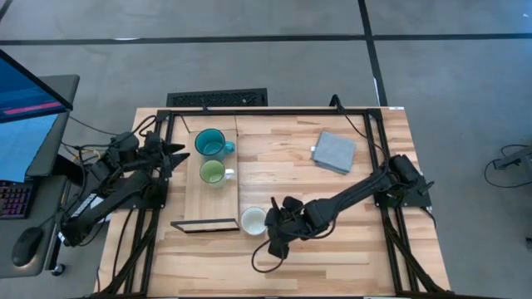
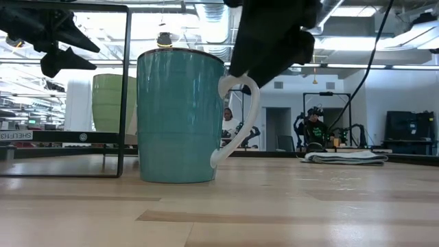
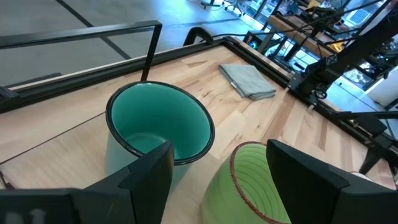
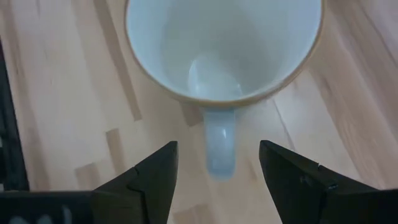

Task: Stack small to large cups/mugs on shelf
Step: Put the white mug on the shelf

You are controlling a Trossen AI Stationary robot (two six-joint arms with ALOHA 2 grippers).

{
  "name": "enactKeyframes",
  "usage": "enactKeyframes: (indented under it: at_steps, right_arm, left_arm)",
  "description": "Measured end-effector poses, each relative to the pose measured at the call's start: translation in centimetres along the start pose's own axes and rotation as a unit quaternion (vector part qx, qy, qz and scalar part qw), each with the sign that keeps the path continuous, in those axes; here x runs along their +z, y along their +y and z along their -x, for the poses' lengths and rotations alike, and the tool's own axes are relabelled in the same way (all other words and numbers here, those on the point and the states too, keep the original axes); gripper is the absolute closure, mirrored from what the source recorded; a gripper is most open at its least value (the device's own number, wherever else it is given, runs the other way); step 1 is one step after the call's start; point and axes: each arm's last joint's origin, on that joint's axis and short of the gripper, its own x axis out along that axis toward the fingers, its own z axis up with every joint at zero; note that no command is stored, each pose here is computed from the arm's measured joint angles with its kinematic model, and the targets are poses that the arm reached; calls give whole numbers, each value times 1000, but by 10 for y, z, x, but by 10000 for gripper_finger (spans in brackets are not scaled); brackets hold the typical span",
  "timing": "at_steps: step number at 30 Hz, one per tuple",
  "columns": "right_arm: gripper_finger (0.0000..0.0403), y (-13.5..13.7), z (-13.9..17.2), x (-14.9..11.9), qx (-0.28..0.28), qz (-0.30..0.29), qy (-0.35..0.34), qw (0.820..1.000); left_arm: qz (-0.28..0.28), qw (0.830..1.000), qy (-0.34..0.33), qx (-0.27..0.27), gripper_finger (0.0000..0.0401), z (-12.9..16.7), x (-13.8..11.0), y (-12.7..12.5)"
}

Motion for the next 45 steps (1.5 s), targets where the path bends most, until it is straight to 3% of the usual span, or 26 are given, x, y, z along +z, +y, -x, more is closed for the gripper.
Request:
enactKeyframes:
  at_steps: [45]
  right_arm:
    - [154, -9, -5, 11, 36, 3, 3, 999]
  left_arm:
    - [0, 1000, 0, 0, 153, 0, 0, 0]
